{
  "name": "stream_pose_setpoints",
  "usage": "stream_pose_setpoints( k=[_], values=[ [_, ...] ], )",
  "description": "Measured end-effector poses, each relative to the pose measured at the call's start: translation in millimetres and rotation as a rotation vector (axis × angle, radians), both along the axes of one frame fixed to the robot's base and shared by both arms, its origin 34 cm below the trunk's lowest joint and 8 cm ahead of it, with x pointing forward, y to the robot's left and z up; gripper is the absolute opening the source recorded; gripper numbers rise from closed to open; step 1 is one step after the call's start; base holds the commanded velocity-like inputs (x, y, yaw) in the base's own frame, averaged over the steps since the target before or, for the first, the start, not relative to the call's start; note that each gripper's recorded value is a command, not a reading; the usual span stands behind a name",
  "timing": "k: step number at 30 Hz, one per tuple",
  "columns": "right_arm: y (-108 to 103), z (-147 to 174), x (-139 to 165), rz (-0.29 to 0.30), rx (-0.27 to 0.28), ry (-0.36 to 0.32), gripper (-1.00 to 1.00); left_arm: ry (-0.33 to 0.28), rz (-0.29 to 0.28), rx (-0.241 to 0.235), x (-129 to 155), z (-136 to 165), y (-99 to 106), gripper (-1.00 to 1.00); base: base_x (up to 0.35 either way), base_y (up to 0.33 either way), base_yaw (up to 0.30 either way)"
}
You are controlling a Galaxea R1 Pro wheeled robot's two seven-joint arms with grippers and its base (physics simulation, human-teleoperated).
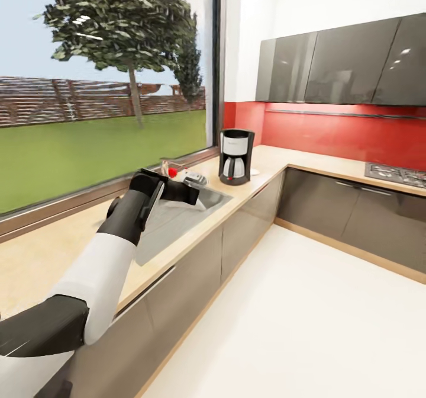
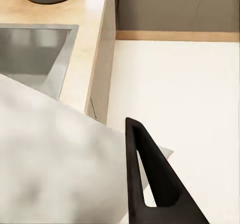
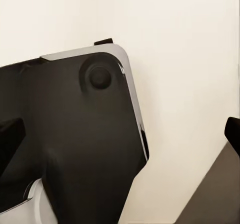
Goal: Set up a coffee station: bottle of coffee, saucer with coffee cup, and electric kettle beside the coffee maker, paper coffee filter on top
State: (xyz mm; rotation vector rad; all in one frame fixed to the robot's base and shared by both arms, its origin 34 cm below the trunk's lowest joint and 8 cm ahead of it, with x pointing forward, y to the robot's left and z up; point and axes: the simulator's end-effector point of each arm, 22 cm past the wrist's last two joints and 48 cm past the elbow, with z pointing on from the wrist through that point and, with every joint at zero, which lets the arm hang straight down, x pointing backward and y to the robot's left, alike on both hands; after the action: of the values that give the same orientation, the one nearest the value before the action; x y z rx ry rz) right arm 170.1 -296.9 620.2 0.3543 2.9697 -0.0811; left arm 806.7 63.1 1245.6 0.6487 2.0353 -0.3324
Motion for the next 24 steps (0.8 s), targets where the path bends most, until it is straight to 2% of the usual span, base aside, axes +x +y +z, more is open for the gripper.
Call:
stream_pose_setpoints(
  k=[12, 24],
  values=[
    [0.0, 0.0, -0.4, 0.000, 0.000, 0.001, 1.00, 0.002, 0.000, -0.004, -0.2, 0.9, 0.0, -1.00, 0.291, -0.151, -0.256],
    [-0.9, 0.1, 0.0, 0.001, -0.002, 0.000, 1.00, 0.008, 0.007, -0.002, -0.2, 0.8, 2.5, -1.00, 0.306, -0.119, -0.033]
  ],
)
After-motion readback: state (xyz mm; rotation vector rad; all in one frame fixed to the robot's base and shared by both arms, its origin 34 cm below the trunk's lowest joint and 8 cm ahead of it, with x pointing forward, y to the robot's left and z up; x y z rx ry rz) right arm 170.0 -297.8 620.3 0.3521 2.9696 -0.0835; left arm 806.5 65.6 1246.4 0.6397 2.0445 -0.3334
